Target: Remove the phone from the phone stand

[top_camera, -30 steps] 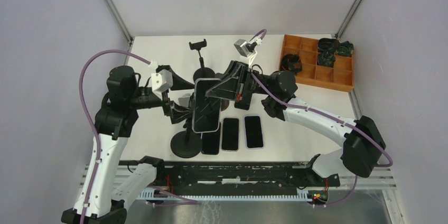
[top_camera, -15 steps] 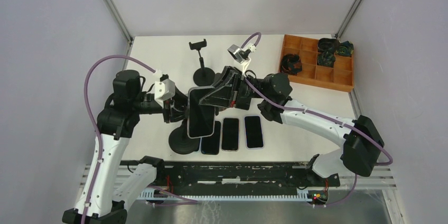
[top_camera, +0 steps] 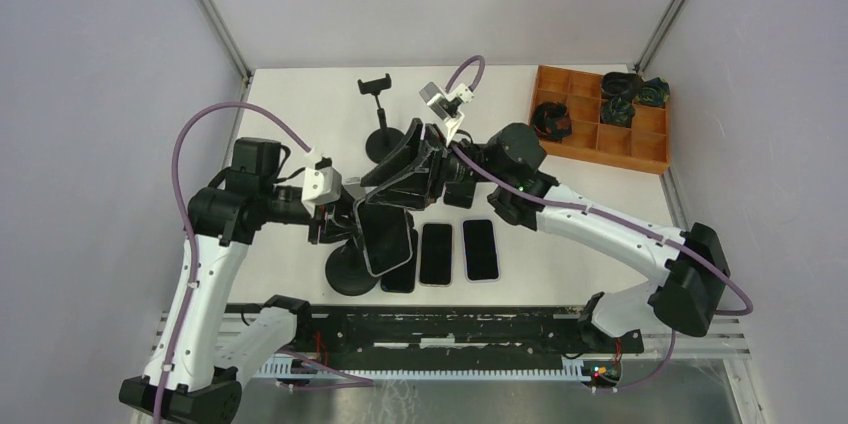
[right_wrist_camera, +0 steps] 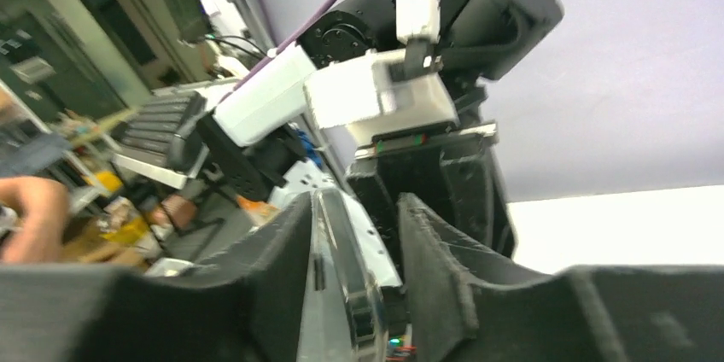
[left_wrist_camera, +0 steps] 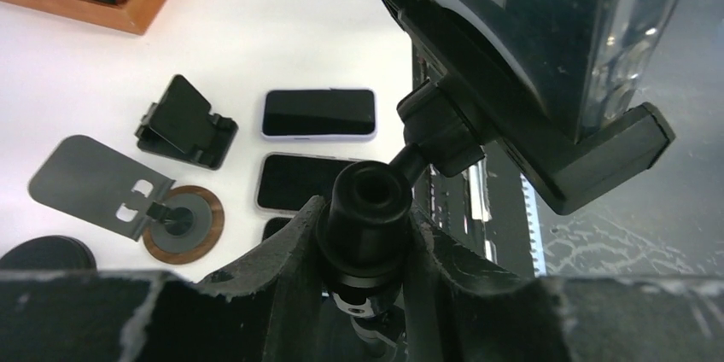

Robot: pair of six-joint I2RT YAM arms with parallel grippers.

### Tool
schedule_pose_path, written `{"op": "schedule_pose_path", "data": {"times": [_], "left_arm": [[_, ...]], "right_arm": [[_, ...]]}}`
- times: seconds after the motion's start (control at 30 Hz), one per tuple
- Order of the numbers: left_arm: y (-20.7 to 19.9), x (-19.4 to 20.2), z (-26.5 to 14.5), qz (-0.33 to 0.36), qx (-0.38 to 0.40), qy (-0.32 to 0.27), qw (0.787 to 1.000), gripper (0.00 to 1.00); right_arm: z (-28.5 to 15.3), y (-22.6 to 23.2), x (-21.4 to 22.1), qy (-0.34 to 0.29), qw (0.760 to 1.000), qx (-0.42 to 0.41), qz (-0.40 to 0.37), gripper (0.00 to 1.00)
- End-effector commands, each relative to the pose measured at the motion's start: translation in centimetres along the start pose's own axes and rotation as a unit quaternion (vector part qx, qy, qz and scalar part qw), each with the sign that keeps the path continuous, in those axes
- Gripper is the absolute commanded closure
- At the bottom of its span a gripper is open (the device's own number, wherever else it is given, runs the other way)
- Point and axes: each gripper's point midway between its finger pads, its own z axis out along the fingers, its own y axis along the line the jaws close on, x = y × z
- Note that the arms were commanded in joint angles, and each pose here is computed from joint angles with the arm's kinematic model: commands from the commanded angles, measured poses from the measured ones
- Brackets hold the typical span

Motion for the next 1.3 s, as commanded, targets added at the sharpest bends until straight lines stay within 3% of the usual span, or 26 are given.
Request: {"op": "schedule_pose_path", "data": {"times": [0.0,0.13,0.27,0.8,1.07,1.27], "left_arm": [[-2.4,-2.3,-0.4,0.065,0.04,-0.033,0.997,0.98],[-2.5,-2.7,-0.6,0.086,0.04,-0.034,0.995,0.98],[-2.9,-3.5,-0.7,0.086,0.045,-0.045,0.994,0.98],[-2.7,-3.6,-0.8,0.088,0.042,-0.04,0.994,0.98],[-2.7,-3.6,-0.8,0.086,0.044,-0.041,0.995,0.98],[-2.8,-2.6,-0.6,0.081,0.049,-0.031,0.995,0.98]], "right_arm": [[-0.4,0.6,-1.6,0.036,0.994,0.005,-0.106,0.46],[-1.3,1.0,-0.7,0.073,0.988,-0.012,-0.134,0.33],[-1.7,2.4,0.0,0.091,0.985,-0.058,-0.137,0.29],[-0.6,5.4,2.5,0.105,0.98,-0.145,-0.084,0.39],[-0.3,4.5,3.3,0.123,0.979,-0.142,-0.075,0.54],[0.2,5.1,2.1,0.107,0.979,-0.154,-0.081,0.8]]}}
